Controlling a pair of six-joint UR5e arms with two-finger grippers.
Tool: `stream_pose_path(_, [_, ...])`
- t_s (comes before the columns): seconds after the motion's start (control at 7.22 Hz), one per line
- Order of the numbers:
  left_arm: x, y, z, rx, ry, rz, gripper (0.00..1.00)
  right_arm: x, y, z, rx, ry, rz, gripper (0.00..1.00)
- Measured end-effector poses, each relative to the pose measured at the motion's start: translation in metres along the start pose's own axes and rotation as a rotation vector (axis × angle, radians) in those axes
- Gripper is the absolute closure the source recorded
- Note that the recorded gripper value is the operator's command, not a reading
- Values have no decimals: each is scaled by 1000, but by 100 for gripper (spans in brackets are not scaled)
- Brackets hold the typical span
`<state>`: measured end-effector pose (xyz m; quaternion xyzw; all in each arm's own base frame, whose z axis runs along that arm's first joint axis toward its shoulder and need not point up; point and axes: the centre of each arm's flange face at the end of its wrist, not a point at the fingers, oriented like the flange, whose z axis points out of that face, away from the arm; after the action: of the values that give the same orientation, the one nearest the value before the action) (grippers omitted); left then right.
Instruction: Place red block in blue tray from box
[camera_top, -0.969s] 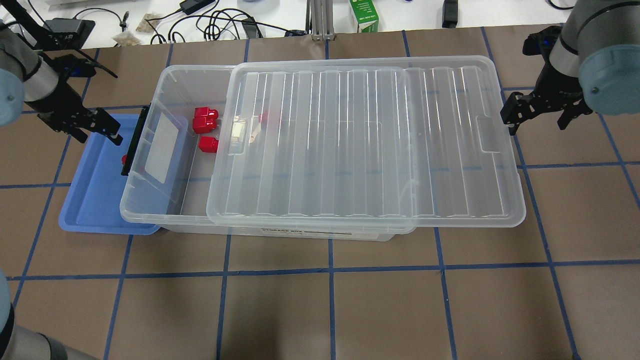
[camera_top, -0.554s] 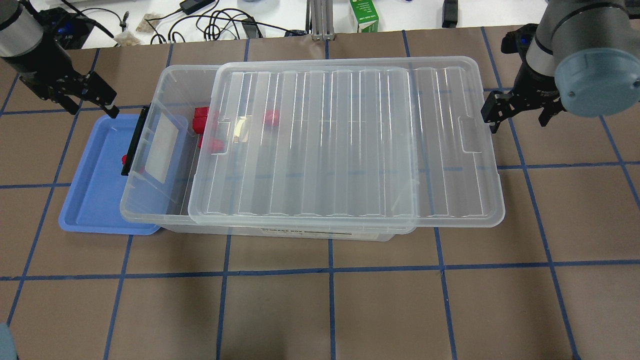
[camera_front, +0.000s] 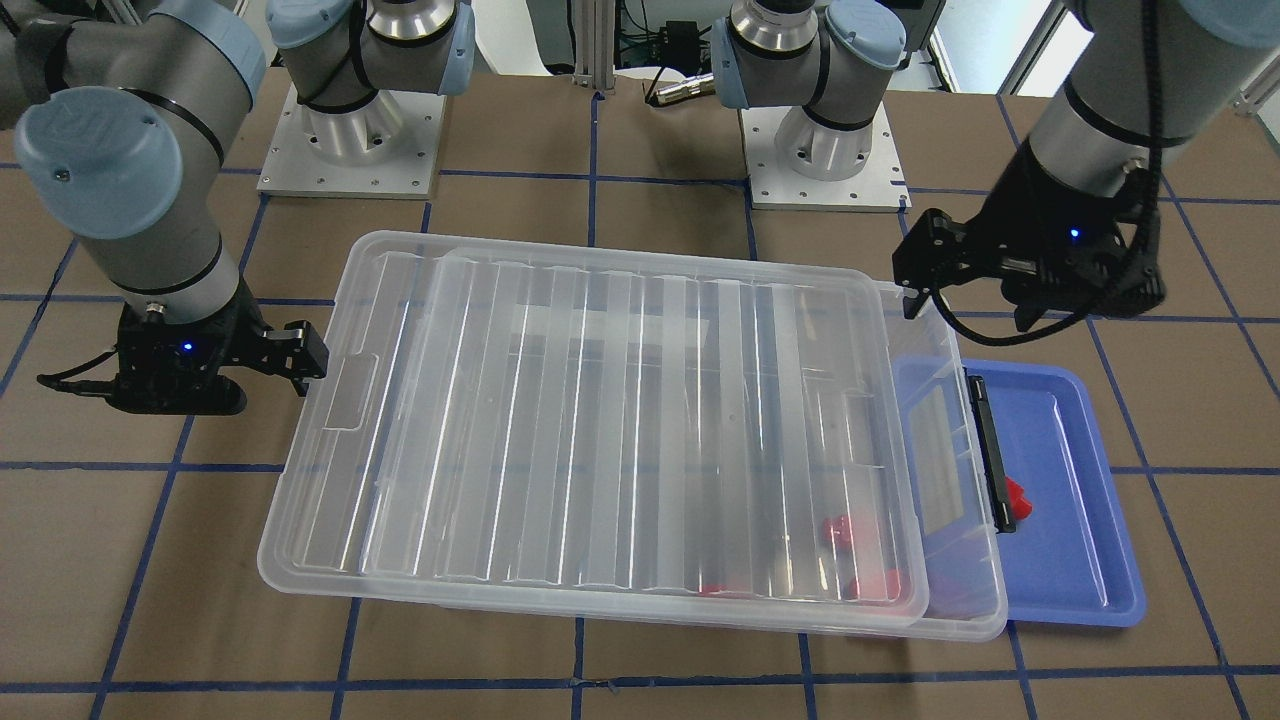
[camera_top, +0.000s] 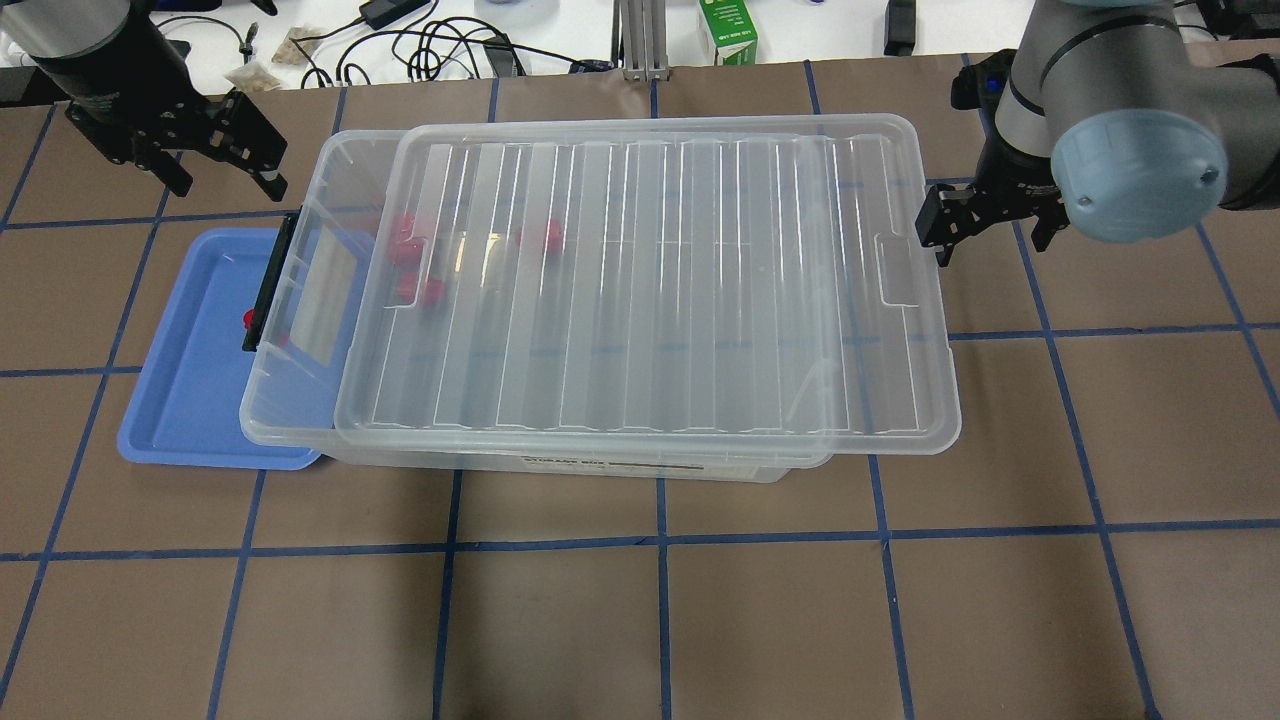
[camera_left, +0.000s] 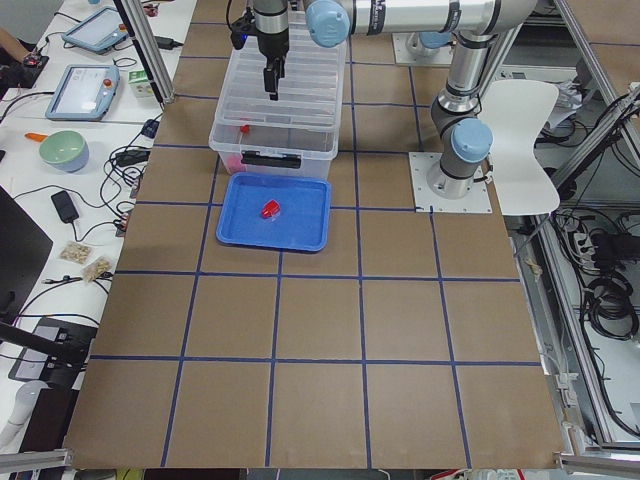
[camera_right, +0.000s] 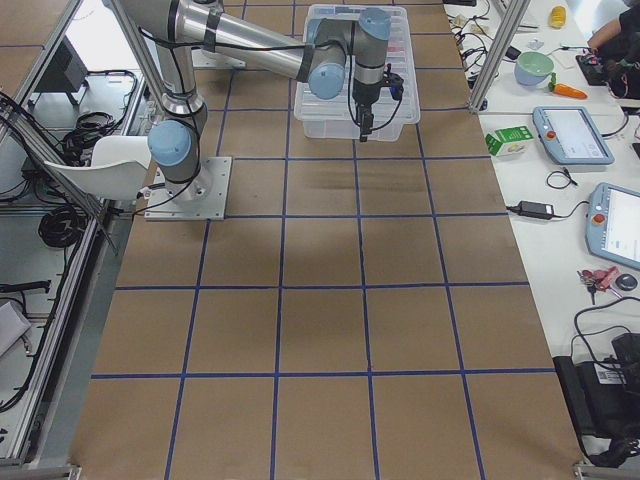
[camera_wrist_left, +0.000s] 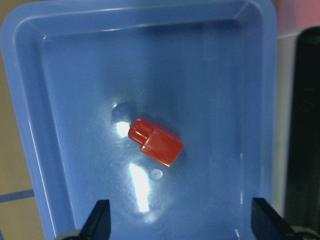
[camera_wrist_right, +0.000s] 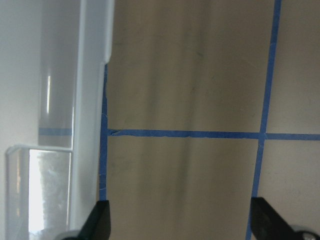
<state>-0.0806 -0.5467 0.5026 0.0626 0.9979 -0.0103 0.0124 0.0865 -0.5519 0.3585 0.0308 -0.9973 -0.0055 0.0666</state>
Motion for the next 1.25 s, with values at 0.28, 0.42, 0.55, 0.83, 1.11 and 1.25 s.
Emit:
stream_pose_path(0.28, [41,16,4,-10,-33,-32,0,-21,1,-1,5,0,14,0])
stream_pose_path(0.42, [51,26,8,-11,-44,-42,0,-29,2,-2,7,-1,17,0])
stream_pose_path(0.55, [52,31,9,2,-48,-48,0,-36,3,-3,9,-1,18,0])
stream_pose_path(0.83, [42,32,8,21,-45,-69,0,-46,5,-4,11,-1,19,0])
stream_pose_path(1.11, [40,32,5,33,-42,-78,0,-46,4,-9,20,1,19,0])
stream_pose_path(1.25, [40,31,4,35,-41,-81,0,-44,1,-20,40,-3,23,0])
